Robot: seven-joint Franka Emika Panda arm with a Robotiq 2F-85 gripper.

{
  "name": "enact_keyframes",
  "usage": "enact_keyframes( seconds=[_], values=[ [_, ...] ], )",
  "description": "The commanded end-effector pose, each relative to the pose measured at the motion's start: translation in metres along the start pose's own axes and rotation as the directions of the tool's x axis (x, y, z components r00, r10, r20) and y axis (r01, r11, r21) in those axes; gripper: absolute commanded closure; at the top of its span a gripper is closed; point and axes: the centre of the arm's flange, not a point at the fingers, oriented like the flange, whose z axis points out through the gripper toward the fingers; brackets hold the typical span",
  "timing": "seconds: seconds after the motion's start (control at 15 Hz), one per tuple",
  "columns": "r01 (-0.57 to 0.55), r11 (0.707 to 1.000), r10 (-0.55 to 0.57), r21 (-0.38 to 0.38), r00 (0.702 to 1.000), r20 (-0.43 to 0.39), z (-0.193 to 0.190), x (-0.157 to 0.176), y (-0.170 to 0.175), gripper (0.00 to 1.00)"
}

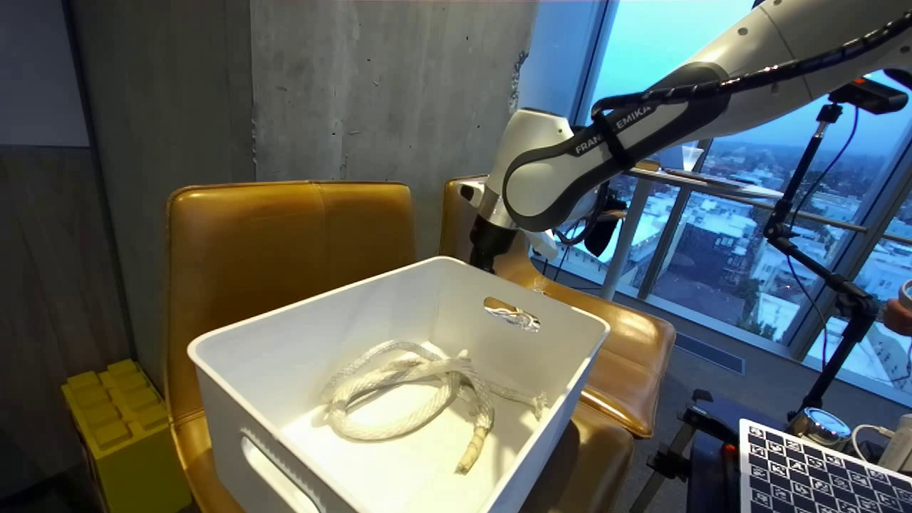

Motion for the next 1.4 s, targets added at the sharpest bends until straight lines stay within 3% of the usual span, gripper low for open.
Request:
enact_keyframes(
  seconds=[0.0,0.8,1.0,1.07,1.2,1.27,1.33],
  values=[
    [-0.016,1.000,0.015,0.026,0.999,0.031,-0.012,-0.004,-0.025,0.00],
    [-0.072,0.997,0.071,0.015,0.995,0.066,-0.004,-0.024,-0.001,0.00],
    [-0.070,0.998,0.069,0.007,0.995,0.071,0.001,-0.027,0.004,0.06],
    [-0.071,0.998,0.070,0.004,0.995,0.072,0.001,-0.026,0.008,0.17],
    [-0.078,0.997,0.078,-0.003,0.994,0.076,0.002,-0.027,0.016,0.25],
    [-0.081,0.997,0.081,-0.004,0.993,0.082,0.004,-0.028,0.019,0.40],
    [-0.084,0.996,0.084,-0.004,0.993,0.088,0.005,-0.031,0.022,0.49]
  ],
)
